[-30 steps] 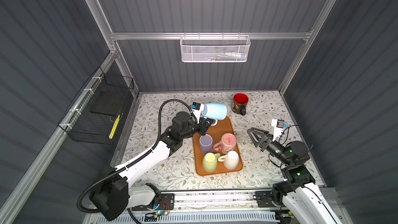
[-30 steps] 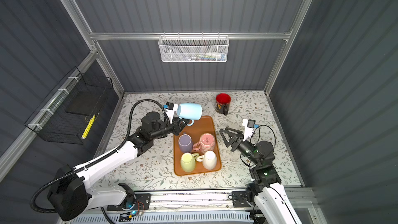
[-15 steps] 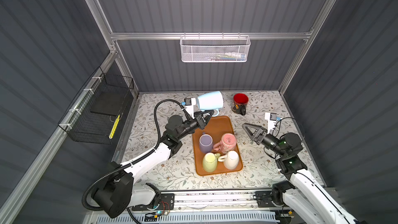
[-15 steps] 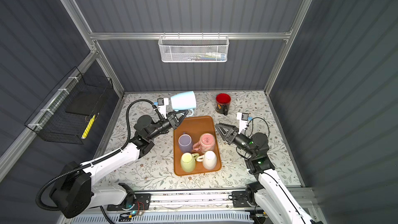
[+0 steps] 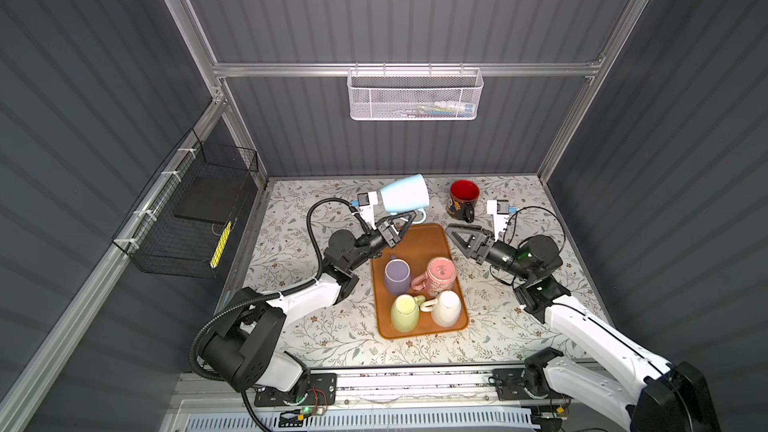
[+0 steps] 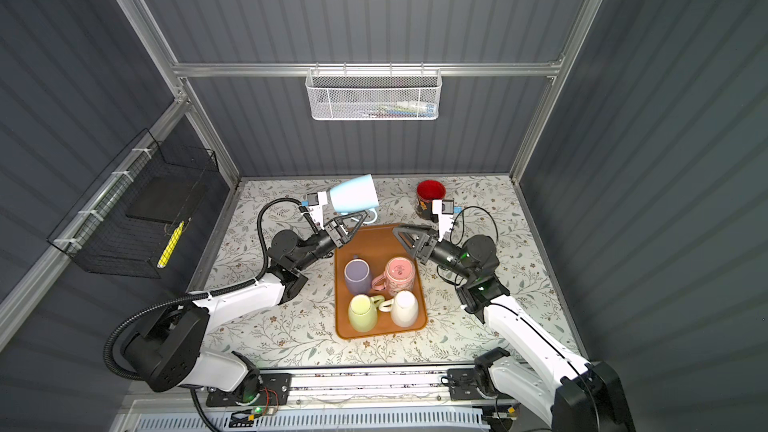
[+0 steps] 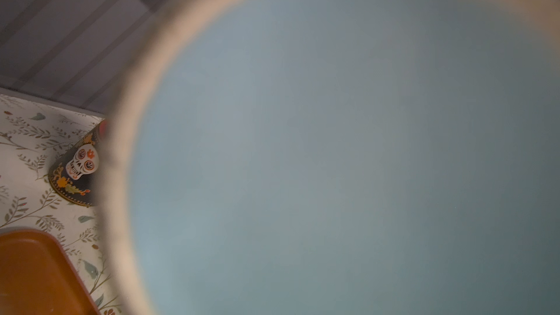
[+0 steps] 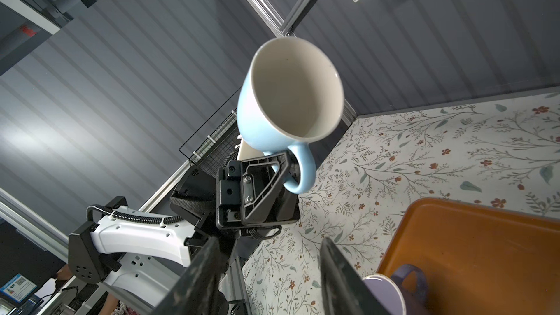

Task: Turn the mug right side up
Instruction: 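Grasp the light blue mug's handle with the right gripper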

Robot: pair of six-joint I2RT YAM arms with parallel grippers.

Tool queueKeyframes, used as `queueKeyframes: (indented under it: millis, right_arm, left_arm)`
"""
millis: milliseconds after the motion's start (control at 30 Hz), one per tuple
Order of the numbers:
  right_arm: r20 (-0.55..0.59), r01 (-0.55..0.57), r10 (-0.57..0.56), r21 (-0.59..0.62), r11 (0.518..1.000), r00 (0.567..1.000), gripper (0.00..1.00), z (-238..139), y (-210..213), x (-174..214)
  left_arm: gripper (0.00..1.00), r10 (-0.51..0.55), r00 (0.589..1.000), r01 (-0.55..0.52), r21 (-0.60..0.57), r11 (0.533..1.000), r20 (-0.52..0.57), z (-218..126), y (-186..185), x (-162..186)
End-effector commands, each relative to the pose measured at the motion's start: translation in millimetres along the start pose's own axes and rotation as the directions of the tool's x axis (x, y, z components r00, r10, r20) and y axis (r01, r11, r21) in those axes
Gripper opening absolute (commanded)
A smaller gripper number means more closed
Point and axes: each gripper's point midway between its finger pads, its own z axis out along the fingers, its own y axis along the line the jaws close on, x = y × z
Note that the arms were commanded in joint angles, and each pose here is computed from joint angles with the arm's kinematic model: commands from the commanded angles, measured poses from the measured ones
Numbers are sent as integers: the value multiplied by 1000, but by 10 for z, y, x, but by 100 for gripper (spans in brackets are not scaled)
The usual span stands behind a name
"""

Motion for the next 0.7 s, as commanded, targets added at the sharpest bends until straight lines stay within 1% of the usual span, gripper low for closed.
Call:
queueKeyframes:
  millis: [0, 133, 167, 300, 667]
  right_arm:
    - [36, 52, -49, -70, 996, 998, 53, 86, 174, -169]
    - [47, 64, -60, -97, 993, 997, 51, 164, 230, -248]
    - [30, 49, -46, -89, 995, 998, 50, 227, 147, -212]
    - [11, 47, -46, -108, 993, 999, 47, 348, 152, -203]
    - [-8, 11, -13, -145, 989, 1000, 47, 628, 88, -181]
  left_arm:
    - [0, -3, 996, -7, 119, 993, 85, -45, -332, -209]
    - [0, -49, 995, 37, 131, 991, 90, -60, -328, -212]
    - [0, -51, 994, 39, 130, 991, 92, -64, -325, -214]
    - [0, -54, 995, 42, 129, 991, 90, -67, -321, -207]
    - [0, -61, 993, 46, 154, 987, 99, -75, -385, -239]
